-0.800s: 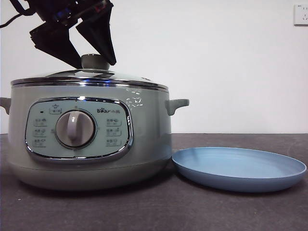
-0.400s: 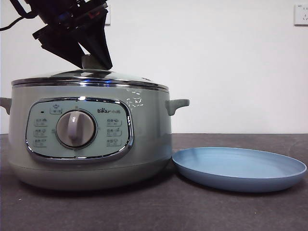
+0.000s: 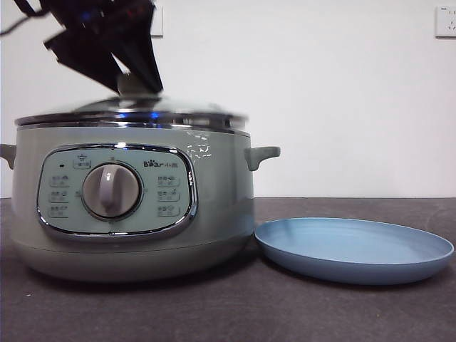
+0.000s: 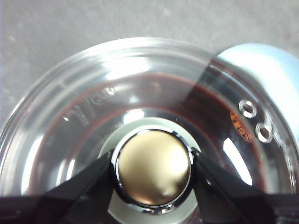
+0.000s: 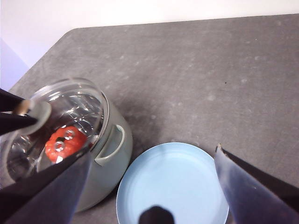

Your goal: Take the pumpkin out from the steamer,put the pumpkin in the blue plate,close the lid

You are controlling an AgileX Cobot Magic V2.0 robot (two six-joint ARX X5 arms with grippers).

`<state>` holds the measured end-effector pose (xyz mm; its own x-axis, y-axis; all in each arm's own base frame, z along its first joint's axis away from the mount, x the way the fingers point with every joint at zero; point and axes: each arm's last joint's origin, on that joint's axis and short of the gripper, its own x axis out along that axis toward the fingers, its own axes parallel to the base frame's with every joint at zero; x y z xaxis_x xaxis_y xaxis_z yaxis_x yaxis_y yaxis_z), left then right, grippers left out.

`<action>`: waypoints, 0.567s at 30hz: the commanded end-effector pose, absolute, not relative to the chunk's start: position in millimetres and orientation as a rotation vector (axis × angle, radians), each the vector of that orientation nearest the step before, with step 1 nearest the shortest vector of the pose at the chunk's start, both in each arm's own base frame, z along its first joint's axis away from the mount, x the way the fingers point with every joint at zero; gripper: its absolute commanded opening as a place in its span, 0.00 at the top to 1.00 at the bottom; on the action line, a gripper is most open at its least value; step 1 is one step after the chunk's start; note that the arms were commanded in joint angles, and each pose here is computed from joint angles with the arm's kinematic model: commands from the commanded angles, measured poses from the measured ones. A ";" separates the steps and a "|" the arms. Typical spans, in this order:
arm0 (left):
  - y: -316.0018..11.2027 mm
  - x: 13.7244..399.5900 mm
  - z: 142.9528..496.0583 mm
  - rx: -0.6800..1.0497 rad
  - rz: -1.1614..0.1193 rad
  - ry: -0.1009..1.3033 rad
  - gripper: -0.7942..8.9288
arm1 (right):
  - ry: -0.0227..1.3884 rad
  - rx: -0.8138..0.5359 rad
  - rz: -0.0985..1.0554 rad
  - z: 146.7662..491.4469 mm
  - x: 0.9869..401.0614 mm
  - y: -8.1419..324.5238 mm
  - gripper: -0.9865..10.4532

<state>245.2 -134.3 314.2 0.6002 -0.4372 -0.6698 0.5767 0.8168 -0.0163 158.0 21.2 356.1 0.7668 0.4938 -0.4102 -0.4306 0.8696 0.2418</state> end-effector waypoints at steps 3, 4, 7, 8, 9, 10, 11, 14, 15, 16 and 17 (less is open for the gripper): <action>-118.8 216.0 364.2 0.178 -0.594 0.498 0.93 | 0.461 0.133 0.589 357.1 166.1 29.6 0.53; -114.7 209.3 370.3 0.177 -0.580 0.474 0.93 | 0.459 0.145 0.617 357.0 169.1 32.4 0.53; -101.4 188.7 385.7 0.180 -0.511 0.412 0.93 | 0.469 0.166 0.673 355.3 179.6 42.5 0.53; -97.1 182.2 389.9 0.181 -0.488 0.394 0.93 | 0.476 0.162 0.690 354.2 183.4 46.8 0.53; -92.2 174.5 394.4 0.181 -0.465 0.375 0.93 | 0.486 0.158 0.714 352.8 187.7 52.6 0.53; -88.0 167.8 398.0 0.181 -0.445 0.359 0.93 | 0.496 0.154 0.737 351.5 191.3 58.3 0.53; -82.9 159.7 401.8 0.180 -0.423 0.341 0.93 | 0.512 0.147 0.761 349.6 195.6 65.2 0.53; -69.1 137.9 410.3 0.179 -0.354 0.299 0.93 | 0.568 0.130 0.825 345.5 208.4 86.4 0.53; -64.4 130.9 412.4 0.179 -0.326 0.287 0.93 | 0.585 0.123 0.851 344.7 213.1 94.9 0.53; -60.7 125.6 413.9 0.180 -0.300 0.278 0.93 | 0.598 0.114 0.873 344.2 217.0 102.6 0.53; -56.6 119.9 415.2 0.182 -0.268 0.270 0.93 | 0.614 0.104 0.892 343.6 221.6 112.1 0.53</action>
<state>126.0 -60.7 405.0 0.8999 -0.2539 -0.3545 0.3190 0.9376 0.1384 218.3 104.9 342.4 0.4840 0.7461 -0.4573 -0.6868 0.6477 0.3297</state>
